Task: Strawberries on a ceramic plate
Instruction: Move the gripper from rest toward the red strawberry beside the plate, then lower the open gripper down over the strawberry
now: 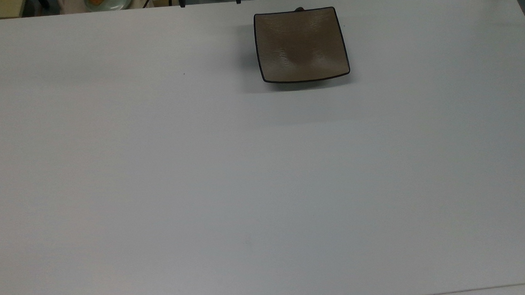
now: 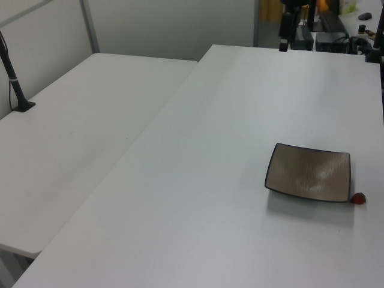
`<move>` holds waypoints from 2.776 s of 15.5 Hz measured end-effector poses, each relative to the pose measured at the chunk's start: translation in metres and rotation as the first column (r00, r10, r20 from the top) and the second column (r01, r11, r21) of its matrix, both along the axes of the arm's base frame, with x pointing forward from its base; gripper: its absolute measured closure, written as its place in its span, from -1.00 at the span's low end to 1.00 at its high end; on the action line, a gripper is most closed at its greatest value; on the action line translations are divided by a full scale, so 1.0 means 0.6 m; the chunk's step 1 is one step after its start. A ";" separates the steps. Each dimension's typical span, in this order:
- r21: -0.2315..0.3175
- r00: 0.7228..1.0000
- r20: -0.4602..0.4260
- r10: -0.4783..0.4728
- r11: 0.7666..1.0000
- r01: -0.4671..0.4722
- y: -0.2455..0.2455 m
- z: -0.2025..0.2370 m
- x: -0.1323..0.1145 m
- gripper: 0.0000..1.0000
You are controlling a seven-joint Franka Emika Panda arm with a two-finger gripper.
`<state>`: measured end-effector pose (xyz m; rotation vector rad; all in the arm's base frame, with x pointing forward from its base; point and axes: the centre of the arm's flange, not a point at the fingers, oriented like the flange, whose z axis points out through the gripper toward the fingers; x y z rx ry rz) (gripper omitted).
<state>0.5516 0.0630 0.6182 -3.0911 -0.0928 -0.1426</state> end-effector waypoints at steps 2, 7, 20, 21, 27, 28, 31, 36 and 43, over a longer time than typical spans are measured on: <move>0.002 1.000 0.009 -0.004 1.000 0.004 0.005 0.002 0.001 -1.00; 0.002 1.000 0.008 -0.004 1.000 0.004 0.005 0.001 0.001 -1.00; 0.005 1.000 -0.013 0.018 1.000 -0.018 0.016 0.011 -0.025 -1.00; 0.005 0.999 -0.027 0.037 0.999 -0.036 0.027 0.014 -0.039 -1.00; -0.011 0.962 -0.168 0.214 0.976 -0.219 0.121 0.018 -0.165 -1.00; -0.018 0.952 -0.195 0.235 0.970 -0.243 0.137 0.011 -0.185 -1.00; -0.039 0.923 -0.258 0.285 0.952 -0.304 0.178 -0.025 -0.232 -1.00; -0.047 0.865 -0.363 0.346 0.920 -0.389 0.238 -0.110 -0.311 -1.00; -0.026 0.853 -0.380 0.358 0.918 -0.396 0.242 -0.201 -0.358 -1.00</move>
